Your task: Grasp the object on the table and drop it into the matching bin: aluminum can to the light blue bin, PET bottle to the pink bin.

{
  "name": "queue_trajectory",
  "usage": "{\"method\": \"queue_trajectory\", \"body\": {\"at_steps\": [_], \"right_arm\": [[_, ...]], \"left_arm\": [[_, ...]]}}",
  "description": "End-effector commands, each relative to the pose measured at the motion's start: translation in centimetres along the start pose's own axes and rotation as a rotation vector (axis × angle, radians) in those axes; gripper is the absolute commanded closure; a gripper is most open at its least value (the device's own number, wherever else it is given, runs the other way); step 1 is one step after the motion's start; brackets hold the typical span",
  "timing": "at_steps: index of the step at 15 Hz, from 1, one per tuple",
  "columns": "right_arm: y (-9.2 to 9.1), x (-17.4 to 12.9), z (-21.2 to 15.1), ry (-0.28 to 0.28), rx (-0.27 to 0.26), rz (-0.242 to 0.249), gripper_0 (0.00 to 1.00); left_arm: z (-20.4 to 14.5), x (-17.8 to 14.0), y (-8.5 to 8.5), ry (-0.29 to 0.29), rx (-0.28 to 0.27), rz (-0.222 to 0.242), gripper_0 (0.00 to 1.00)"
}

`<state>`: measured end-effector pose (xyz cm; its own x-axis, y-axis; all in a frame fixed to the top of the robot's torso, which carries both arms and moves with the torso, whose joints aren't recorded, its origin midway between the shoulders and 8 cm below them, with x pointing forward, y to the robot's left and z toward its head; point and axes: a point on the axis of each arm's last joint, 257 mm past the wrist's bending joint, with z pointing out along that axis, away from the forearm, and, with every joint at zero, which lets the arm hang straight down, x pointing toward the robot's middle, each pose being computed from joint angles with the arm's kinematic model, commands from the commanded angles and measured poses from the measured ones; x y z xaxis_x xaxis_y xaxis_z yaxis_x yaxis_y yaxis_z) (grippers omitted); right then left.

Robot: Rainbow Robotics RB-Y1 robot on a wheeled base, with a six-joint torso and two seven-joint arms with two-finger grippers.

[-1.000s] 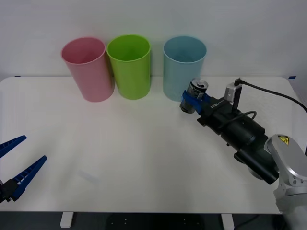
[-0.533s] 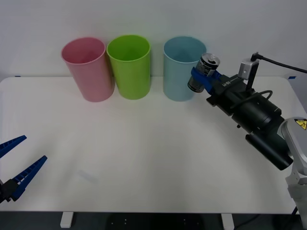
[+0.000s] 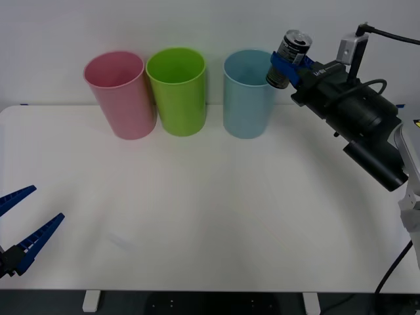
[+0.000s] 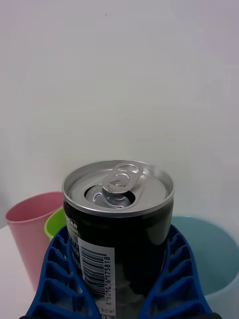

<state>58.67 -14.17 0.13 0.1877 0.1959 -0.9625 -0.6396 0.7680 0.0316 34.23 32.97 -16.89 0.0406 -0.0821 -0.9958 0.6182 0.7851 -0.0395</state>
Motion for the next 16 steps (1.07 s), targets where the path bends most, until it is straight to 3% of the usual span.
{"method": "queue_trajectory", "body": {"at_steps": [1, 10, 13, 16], "right_arm": [[-1.6, -0.5, 2.0, 0.013, 0.016, -0.016, 1.0], [-5.1, 0.0, 8.1, 0.085, 0.059, -0.021, 1.0], [-6.1, 0.7, 10.0, 0.105, 0.102, -0.015, 1.0], [-7.1, 1.1, 12.1, 0.109, 0.185, -0.014, 1.0]], "left_arm": [[0.0, 0.0, 0.0, 0.0, 0.0, 0.0, 0.0], [0.0, 0.0, 0.0, 0.0, 0.0, 0.0, 0.0], [0.0, 0.0, 0.0, 0.0, 0.0, 0.0, 0.0], [0.0, 0.0, 0.0, 0.0, 0.0, 0.0, 0.0]]}}
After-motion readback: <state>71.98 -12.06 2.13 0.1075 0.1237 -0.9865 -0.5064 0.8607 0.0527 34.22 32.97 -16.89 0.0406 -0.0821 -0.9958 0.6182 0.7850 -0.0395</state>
